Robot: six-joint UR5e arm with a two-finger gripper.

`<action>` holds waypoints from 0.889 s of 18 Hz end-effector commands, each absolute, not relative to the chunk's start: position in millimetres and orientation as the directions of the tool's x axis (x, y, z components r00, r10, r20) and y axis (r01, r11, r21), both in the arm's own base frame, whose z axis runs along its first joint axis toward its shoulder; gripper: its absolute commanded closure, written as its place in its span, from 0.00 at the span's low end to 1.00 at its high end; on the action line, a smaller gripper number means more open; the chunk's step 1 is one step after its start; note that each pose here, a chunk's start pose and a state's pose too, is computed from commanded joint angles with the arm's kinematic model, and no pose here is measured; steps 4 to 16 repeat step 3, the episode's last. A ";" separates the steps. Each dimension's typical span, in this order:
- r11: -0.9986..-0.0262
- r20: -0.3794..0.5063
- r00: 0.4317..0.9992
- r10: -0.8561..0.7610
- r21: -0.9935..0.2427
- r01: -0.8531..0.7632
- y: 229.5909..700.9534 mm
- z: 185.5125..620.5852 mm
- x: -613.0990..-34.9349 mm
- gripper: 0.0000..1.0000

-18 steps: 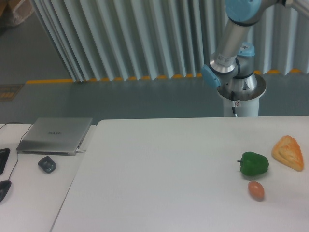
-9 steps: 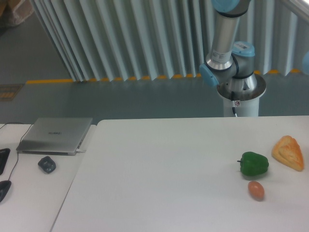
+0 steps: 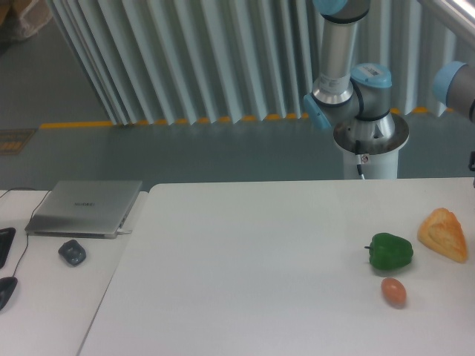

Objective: Place the red peppers in a basket

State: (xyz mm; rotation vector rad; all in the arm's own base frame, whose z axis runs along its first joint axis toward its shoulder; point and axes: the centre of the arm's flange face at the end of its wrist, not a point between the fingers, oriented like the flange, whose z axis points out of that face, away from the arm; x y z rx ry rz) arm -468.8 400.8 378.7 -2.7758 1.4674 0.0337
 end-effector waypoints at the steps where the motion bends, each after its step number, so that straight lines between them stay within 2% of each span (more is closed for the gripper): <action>1: -0.562 -0.020 0.562 -0.827 0.009 -0.827 401.6 378.8 -468.2 0.00; 16: -0.563 -0.021 0.563 -0.826 0.009 -0.826 401.2 378.7 -469.5 0.00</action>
